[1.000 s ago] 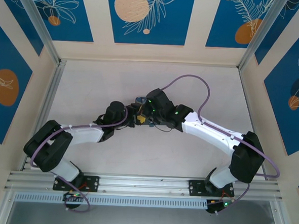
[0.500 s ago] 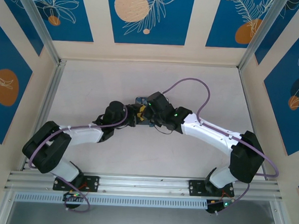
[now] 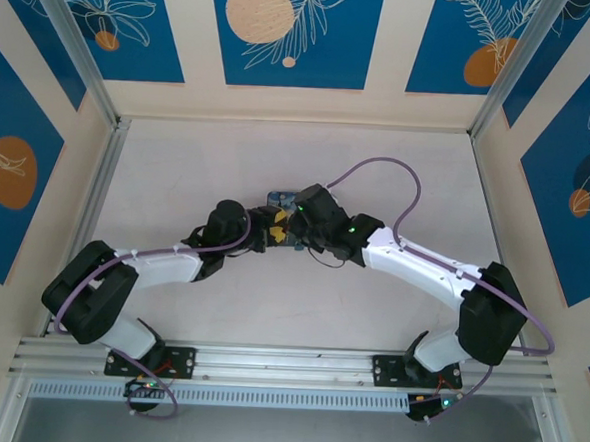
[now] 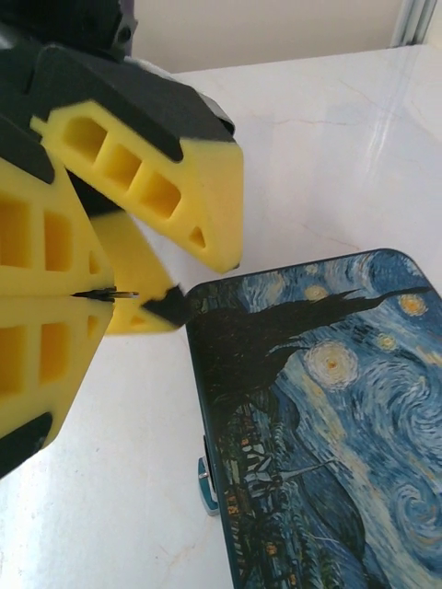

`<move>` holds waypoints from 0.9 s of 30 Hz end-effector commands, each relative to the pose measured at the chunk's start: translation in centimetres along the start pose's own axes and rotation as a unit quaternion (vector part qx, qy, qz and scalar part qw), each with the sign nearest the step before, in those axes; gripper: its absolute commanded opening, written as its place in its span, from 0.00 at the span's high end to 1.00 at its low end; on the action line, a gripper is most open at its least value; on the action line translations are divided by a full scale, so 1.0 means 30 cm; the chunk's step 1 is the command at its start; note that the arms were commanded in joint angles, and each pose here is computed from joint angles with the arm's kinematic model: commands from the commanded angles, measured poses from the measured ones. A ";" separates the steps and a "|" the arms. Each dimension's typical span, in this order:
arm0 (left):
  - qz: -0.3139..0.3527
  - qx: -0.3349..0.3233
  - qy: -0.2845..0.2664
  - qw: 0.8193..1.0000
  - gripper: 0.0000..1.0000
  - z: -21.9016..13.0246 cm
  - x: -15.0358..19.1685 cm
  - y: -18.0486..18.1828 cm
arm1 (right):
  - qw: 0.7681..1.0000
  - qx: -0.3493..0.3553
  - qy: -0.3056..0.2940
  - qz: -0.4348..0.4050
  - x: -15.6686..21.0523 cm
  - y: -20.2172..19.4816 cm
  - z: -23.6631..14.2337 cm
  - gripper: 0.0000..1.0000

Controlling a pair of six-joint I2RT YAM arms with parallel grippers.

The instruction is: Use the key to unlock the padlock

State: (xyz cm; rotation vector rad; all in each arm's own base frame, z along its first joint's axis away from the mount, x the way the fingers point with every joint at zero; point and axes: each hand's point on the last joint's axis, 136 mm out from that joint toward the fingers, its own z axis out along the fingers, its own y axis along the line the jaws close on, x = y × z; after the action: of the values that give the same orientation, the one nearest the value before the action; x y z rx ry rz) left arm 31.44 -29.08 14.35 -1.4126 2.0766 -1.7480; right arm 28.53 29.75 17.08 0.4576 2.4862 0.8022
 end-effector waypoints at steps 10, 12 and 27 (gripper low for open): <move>0.002 0.001 0.014 1.000 0.33 0.000 0.029 -0.004 | 0.999 -0.023 -0.020 0.019 -0.041 0.034 -0.028 1.00; 0.001 0.005 0.018 1.000 0.33 0.004 0.036 -0.013 | 0.999 -0.027 -0.018 0.020 -0.042 0.049 -0.019 1.00; -0.002 0.020 0.026 0.999 0.43 -0.005 0.057 -0.037 | 0.999 -0.031 -0.007 0.024 -0.017 0.075 0.036 1.00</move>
State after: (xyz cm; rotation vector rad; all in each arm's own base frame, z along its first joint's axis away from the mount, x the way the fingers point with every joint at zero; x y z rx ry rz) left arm 31.23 -29.40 14.91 -1.4092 2.0696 -1.7819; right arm 29.69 30.93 16.77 0.4830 2.4703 0.8365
